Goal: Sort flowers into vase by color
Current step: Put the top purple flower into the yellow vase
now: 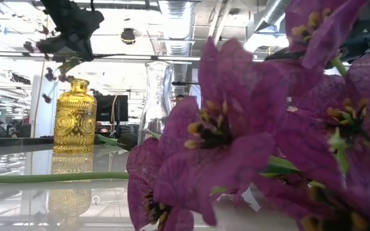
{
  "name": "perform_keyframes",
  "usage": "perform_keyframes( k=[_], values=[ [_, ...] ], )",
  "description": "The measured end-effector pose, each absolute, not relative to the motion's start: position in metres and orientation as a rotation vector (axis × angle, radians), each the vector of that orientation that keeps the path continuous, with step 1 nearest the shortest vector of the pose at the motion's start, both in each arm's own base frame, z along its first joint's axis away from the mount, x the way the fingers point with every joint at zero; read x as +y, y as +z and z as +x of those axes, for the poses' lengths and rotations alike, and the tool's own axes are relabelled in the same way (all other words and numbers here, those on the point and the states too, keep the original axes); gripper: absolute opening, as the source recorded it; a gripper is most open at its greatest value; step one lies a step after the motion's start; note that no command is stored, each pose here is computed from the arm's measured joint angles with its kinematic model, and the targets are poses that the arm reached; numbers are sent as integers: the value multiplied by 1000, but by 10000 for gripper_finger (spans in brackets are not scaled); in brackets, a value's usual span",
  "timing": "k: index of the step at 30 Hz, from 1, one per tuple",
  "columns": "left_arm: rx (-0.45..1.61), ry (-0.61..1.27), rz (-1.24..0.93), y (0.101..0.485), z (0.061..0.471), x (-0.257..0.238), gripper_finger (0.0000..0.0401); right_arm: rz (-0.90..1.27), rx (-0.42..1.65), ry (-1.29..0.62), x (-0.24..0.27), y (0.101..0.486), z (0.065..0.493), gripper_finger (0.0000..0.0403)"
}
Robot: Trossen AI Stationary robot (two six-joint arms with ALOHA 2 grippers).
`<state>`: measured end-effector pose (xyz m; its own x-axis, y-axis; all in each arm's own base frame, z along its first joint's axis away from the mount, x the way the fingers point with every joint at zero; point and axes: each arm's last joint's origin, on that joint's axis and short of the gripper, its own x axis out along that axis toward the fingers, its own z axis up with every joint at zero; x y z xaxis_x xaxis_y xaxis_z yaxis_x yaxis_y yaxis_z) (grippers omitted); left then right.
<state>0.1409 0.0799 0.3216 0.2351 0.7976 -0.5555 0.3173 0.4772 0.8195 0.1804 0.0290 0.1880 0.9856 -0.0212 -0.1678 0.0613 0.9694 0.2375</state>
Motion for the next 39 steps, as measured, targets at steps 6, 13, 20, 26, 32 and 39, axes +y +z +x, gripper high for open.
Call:
perform_keyframes(
  k=[6, 13, 20, 26, 32, 39],
  values=[
    [1519, 406, 1329, 311, 141, 57, 2, 245, 164, -54, 27, 188, 181, 51],
    [1628, 296, 1726, 279, 143, 26, 1, 246, 160, -53, 27, 188, 181, 51],
    [1388, 317, 1857, 277, 135, -6, 0, 254, 122, -48, 27, 192, 181, 51],
    [1214, 246, 1931, 276, 126, -26, 0, 257, 111, -47, 27, 193, 181, 51],
    [1172, 159, 1997, 273, 118, -33, 0, 266, 105, -46, 27, 194, 182, 51],
    [1142, 115, 2033, 270, 120, -40, 0, 267, 99, -49, 27, 194, 182, 51]
  ],
)
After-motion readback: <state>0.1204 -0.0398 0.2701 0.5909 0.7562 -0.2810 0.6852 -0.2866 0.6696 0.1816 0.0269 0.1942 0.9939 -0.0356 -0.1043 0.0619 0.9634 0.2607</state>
